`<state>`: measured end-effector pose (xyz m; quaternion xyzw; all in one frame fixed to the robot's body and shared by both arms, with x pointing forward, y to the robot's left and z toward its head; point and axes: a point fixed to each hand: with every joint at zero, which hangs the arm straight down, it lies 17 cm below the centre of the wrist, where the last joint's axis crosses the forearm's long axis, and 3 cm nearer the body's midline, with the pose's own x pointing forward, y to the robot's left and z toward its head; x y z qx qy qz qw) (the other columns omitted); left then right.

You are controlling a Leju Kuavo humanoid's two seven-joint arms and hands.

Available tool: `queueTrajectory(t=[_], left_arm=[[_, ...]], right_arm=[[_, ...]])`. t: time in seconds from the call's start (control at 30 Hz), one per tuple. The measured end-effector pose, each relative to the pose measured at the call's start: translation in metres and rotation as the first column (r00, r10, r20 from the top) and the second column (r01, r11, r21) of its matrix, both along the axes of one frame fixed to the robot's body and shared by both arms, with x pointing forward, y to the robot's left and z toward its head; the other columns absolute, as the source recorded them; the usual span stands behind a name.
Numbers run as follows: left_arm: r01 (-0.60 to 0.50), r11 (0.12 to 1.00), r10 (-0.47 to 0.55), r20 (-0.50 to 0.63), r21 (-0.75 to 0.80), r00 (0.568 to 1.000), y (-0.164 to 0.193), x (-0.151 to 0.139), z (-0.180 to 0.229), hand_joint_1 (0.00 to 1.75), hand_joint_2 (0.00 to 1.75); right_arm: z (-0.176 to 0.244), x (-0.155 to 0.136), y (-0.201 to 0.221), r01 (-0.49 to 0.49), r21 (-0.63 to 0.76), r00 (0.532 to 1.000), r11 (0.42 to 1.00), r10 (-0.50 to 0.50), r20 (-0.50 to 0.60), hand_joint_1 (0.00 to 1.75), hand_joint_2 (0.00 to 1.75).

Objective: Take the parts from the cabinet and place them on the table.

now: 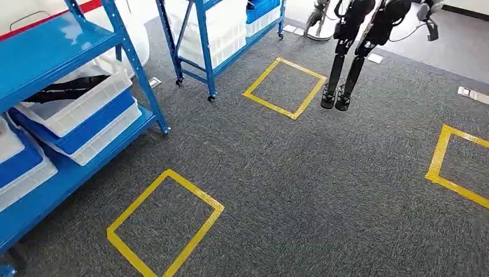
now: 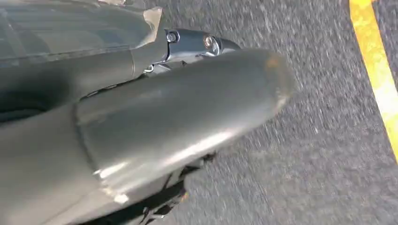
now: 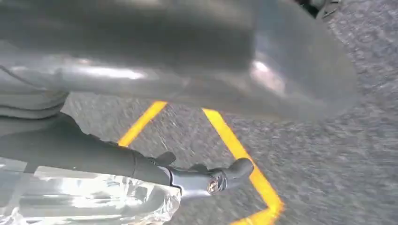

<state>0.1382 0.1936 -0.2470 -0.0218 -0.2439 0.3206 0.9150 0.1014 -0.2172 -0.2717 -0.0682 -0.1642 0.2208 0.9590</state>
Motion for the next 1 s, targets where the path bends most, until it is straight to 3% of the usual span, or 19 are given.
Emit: queueTrajectory(t=[1.0], left_arm=[[0.020,1.000,-0.020,0.020,-0.024,1.000,-0.0036,-0.0036,0.0012,0.00,0.00]], right_arm=[[0.0006,0.0032,-0.0033,-0.002,-0.017,1.000,1.000,0.003,0.013,0.00,0.00]])
